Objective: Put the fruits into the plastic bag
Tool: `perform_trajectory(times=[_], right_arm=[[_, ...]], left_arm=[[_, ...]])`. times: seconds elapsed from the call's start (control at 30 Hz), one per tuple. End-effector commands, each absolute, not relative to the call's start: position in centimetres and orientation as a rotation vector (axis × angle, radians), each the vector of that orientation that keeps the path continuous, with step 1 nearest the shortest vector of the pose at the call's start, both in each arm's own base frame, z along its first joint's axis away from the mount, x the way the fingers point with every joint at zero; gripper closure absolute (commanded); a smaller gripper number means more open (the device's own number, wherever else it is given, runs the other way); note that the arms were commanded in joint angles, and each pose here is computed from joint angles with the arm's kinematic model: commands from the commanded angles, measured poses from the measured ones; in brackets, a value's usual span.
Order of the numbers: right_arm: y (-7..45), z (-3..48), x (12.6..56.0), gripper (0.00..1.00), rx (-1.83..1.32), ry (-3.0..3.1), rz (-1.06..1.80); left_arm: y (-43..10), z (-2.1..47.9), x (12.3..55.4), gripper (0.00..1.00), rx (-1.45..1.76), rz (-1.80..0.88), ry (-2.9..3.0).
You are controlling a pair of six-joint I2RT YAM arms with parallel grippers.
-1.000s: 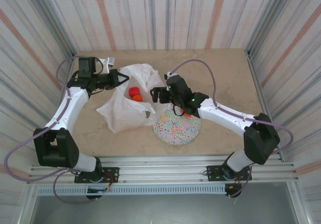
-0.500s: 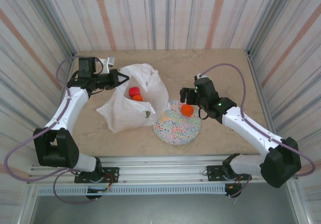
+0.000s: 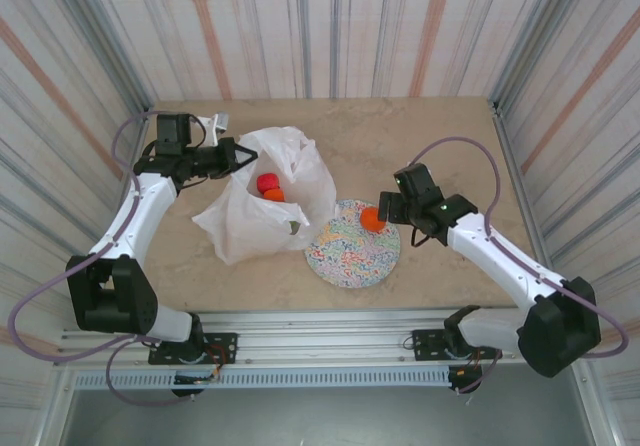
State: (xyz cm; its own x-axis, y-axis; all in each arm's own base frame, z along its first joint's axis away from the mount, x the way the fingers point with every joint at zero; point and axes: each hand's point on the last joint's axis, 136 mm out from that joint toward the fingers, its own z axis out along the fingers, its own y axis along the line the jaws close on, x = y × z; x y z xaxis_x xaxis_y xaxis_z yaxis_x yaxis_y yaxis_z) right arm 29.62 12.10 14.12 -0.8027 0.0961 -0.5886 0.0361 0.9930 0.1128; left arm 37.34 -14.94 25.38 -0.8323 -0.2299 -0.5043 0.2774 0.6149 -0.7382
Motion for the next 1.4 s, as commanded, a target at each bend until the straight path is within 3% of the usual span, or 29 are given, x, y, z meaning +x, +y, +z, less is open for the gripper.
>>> perform_trajectory(times=[0.0,0.17,0.4,0.9,1.07,1.37], right_arm=[[12.6,12.2,28.9,0.01,0.060,2.585,0.114],[15.6,11.2,29.4,0.01,-0.012,2.604,0.210],[16.5,7.8,30.8,0.00,-0.076,2.663,0.093],[18.4,4.9,32.6,0.25,-0.188,2.717,0.070],[18.4,4.4,32.4,0.27,-0.193,2.730,0.072],[18.6,5.6,31.9,0.39,-0.192,2.705,0.134]], left_arm=[[-15.2,26.2,37.2,1.00,0.052,-1.190,2.255],[-15.0,26.1,37.2,1.00,0.056,-1.169,2.256],[-15.2,26.3,37.0,1.00,0.067,-1.164,2.254],[-15.2,26.4,37.0,1.00,0.061,-1.174,2.253],[-15.1,26.5,37.0,1.00,0.064,-1.172,2.250],[-15.2,26.4,37.0,1.00,0.065,-1.178,2.254]])
